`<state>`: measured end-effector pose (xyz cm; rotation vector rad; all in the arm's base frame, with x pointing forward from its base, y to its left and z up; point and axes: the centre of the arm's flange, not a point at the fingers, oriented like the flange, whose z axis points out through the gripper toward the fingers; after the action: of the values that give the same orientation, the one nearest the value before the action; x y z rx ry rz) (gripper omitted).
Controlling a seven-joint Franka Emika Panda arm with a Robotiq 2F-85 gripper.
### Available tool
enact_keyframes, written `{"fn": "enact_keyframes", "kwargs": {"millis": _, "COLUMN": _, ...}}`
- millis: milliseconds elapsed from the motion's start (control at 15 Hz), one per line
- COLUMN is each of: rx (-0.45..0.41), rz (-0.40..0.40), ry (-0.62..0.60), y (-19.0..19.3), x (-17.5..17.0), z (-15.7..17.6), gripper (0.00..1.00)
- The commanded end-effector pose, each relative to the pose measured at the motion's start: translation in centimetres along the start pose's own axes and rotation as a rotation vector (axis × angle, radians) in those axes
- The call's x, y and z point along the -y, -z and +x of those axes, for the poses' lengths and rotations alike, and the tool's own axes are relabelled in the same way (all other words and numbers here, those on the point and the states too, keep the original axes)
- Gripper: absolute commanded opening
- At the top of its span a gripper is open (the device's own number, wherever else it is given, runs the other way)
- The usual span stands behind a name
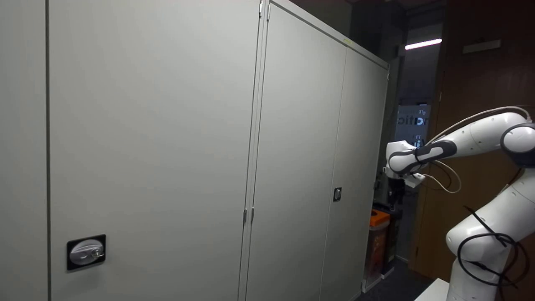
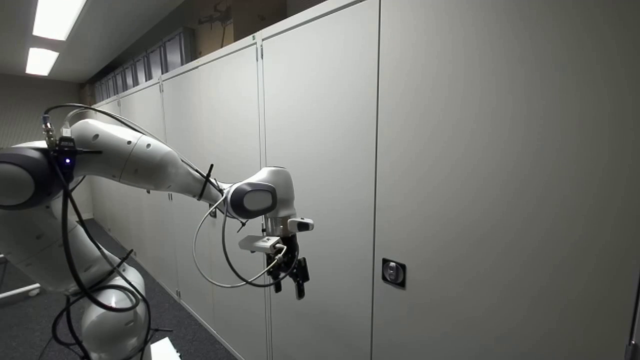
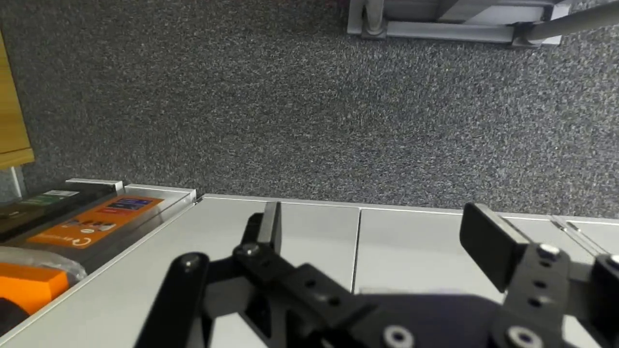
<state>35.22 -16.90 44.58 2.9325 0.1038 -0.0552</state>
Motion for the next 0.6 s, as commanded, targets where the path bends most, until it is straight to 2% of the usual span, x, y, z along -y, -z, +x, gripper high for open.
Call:
{"fn": "enact_keyframes", "kwargs": {"millis": 0, "rx": -0.048, "rz": -0.043, "ry": -0.009, "y": -1.4, "x": -1.1, "z": -0.6, "gripper": 1.00}}
{"fn": "enact_keyframes", "kwargs": {"millis": 533, "rx": -0.129, "rz": -0.070, "ry": -0.043, "y": -2.6, "x": -2.3, "z": -0.3, "gripper": 1.00}}
